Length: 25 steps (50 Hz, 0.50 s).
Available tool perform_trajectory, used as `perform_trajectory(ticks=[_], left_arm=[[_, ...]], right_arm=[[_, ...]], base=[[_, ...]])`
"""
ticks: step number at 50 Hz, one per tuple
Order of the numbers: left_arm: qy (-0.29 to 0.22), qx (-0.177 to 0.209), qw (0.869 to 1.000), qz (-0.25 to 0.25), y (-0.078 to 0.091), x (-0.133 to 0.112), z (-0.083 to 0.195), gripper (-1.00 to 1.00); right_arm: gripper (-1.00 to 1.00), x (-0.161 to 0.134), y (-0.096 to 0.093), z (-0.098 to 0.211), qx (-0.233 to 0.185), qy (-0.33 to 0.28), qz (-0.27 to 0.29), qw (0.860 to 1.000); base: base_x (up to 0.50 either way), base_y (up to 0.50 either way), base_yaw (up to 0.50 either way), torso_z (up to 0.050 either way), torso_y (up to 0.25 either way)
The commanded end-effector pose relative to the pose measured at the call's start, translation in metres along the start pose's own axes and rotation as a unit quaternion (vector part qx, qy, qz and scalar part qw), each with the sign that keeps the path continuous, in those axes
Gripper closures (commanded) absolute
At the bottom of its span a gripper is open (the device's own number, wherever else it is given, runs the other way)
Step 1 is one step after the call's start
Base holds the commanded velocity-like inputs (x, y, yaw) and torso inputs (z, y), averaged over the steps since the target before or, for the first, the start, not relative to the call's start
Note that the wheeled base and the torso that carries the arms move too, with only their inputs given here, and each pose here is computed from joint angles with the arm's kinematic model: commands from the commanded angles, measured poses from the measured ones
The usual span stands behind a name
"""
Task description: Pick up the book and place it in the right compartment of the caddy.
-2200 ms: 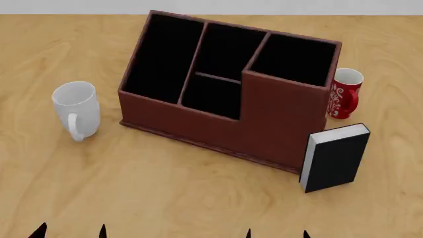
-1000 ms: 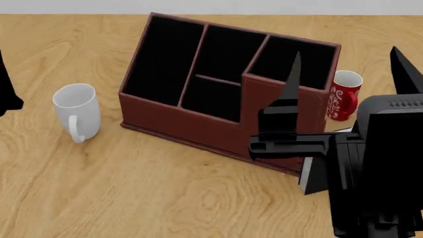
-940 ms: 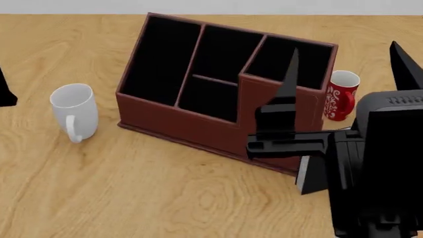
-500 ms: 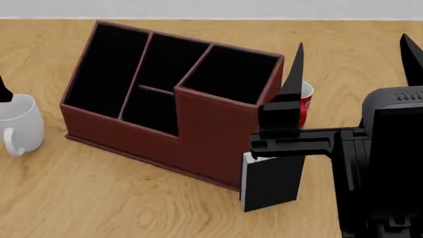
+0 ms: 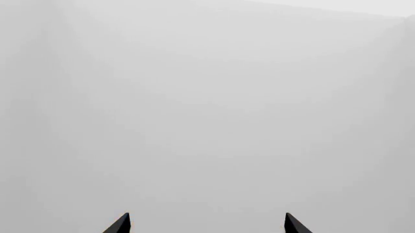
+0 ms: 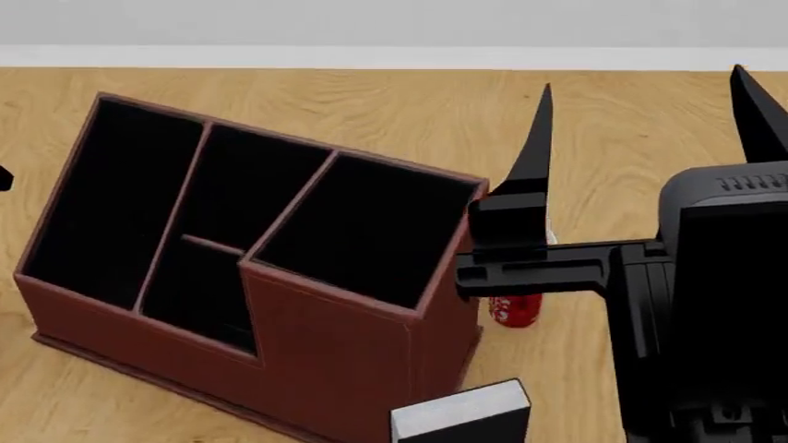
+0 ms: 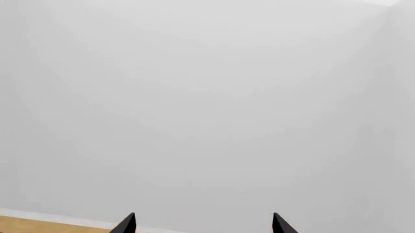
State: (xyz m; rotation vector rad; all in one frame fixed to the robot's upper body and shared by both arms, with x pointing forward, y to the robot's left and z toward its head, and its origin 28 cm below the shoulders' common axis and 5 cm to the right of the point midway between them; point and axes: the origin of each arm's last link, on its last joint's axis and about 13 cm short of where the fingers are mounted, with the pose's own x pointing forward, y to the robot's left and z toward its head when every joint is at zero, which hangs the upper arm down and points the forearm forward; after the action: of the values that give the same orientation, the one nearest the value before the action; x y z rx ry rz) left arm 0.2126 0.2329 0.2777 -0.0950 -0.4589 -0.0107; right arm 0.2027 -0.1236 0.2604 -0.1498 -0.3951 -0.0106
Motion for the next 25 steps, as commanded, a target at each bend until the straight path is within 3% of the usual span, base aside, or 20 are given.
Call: perform_trajectory(ticks=[1,6,17,25], left_arm=[[-0.002,0.0,1.0,0.003,0.001,-0.001,0.002,-1.0],[-0.004,-0.001,1.0,0.003,0.001,0.0,0.003,-1.0],[-0.01,0.0,1.0,0.004,0.001,0.001,0.006,-1.0],[-0.021,-0.002,1.0,0.006,0.004,0.0,0.014,-1.0]], right_arm=[[-1.0,0.001,0.002,0.001,-0.001,0.0,0.003,1.0],[-1.0,0.002,0.002,0.001,-0.001,-0.003,0.0,1.0],[-1.0,0.001,-0.001,0.005,0.003,-0.004,0.003,1.0],[-1.0,0.008,-0.027,0.034,-0.016,0.009,0.042,0.999]], base=[[0.45,-0.07,0.0,0.0,0.0],[0.46,-0.07,0.0,0.0,0.003],[-0.01,0.0,0.0,0.0,0.001],[0.0,0.0,0.0,0.0,0.0]])
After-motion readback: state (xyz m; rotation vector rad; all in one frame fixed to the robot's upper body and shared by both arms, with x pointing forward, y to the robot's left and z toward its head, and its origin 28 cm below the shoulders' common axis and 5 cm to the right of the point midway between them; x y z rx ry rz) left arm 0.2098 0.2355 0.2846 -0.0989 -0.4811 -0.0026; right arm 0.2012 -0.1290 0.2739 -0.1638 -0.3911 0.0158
